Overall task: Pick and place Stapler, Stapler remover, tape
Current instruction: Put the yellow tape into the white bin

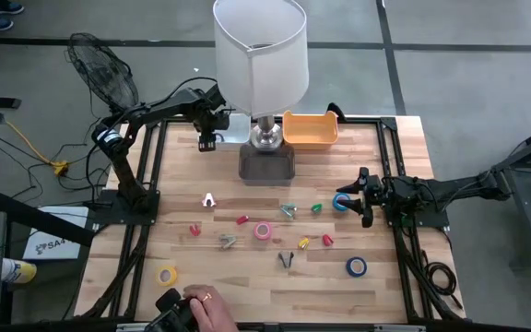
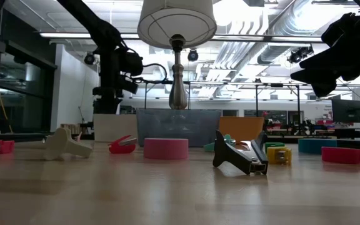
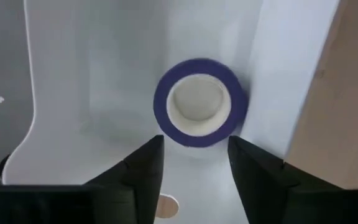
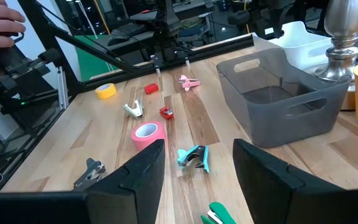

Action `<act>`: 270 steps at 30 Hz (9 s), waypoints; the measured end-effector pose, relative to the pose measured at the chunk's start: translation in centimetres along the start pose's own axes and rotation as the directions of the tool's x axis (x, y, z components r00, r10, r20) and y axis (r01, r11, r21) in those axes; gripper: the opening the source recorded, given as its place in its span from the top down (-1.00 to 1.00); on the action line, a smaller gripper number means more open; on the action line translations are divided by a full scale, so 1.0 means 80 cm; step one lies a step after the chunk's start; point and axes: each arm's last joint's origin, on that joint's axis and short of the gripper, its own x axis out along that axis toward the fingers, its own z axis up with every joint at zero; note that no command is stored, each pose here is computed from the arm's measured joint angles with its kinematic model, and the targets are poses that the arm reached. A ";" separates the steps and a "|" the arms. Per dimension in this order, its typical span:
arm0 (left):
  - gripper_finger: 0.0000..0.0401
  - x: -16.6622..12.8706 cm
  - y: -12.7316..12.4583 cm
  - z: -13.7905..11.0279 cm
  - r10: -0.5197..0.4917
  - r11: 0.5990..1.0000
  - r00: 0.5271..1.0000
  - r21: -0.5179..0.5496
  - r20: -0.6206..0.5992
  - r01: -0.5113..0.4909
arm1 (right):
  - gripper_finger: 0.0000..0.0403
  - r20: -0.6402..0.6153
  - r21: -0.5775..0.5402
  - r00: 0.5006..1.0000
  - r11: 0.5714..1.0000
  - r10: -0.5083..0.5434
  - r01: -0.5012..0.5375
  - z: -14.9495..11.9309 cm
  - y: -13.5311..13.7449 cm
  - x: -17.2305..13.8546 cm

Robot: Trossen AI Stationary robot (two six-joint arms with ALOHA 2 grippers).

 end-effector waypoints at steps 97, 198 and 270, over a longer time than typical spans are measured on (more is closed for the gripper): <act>0.09 -0.118 -0.412 -0.152 -0.251 0.965 0.958 0.045 -0.135 0.259 | 0.10 0.000 0.000 1.000 1.000 0.000 0.000 0.000 0.000 0.000; 0.44 -0.028 -0.530 -0.188 -0.323 0.946 0.912 -0.098 -0.253 0.308 | 0.10 0.000 0.000 1.000 1.000 0.000 0.000 0.000 0.000 0.000; 0.79 -0.020 0.036 0.023 0.181 0.880 0.983 -0.444 -0.015 -0.169 | 0.10 0.000 0.000 1.000 1.000 0.000 0.000 0.000 0.000 0.000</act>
